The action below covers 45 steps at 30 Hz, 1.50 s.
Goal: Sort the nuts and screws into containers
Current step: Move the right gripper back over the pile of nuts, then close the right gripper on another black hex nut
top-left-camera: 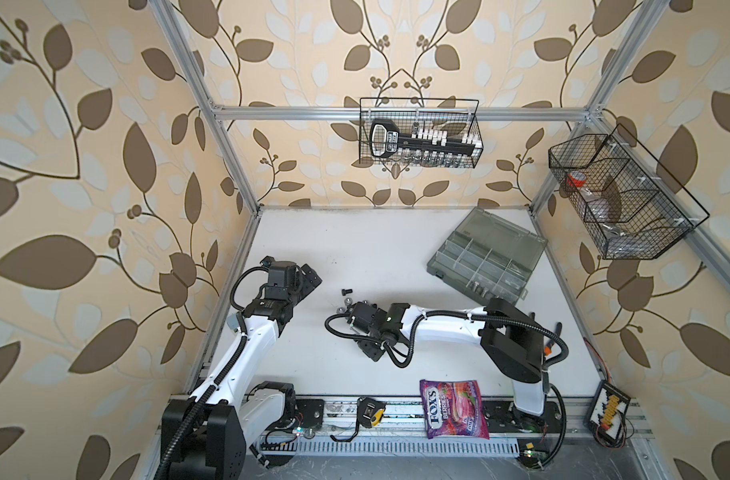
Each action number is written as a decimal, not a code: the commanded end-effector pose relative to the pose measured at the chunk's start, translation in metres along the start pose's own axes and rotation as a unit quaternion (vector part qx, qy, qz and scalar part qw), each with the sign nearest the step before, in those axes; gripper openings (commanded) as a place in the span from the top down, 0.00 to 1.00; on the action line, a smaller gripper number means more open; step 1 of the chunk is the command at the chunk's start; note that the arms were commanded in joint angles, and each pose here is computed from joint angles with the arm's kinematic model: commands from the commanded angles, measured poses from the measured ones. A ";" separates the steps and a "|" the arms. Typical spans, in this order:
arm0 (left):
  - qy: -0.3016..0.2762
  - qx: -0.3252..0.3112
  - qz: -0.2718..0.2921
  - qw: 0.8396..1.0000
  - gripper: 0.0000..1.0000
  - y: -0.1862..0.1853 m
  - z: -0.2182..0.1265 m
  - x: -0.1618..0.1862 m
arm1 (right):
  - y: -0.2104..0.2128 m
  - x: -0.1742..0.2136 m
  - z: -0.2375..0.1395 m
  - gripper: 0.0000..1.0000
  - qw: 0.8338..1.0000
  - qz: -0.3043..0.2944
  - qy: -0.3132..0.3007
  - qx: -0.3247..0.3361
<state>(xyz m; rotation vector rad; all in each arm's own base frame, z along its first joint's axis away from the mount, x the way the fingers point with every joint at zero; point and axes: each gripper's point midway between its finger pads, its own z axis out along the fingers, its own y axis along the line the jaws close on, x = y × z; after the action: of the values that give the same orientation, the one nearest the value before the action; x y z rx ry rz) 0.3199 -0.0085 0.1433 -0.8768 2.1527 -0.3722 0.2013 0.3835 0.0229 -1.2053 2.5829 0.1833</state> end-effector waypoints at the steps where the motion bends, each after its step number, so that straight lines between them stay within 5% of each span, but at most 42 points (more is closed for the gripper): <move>1: -0.023 0.003 -0.003 1.000 0.01 -0.005 -0.007 -0.012 | -0.001 -0.004 0.004 0.55 1.000 -0.013 0.004 0.011; 20: -0.018 0.002 -0.001 1.000 0.01 -0.005 -0.004 -0.010 | -0.007 0.005 0.020 0.68 0.999 -0.021 0.032 0.032; 29: -0.016 0.005 -0.003 1.000 0.01 -0.007 -0.002 -0.009 | -0.011 0.011 0.016 0.84 0.999 -0.015 0.034 0.039; 45: -0.016 0.009 -0.002 1.000 0.01 -0.010 -0.004 -0.011 | -0.047 -0.022 -0.056 0.95 0.995 0.065 -0.060 0.048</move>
<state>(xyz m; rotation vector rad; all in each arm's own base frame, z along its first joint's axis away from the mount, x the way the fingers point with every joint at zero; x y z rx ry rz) 0.3201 -0.0085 0.1433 -0.8766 2.1524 -0.3724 0.2248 0.3786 0.0678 -1.0849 2.5199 0.1799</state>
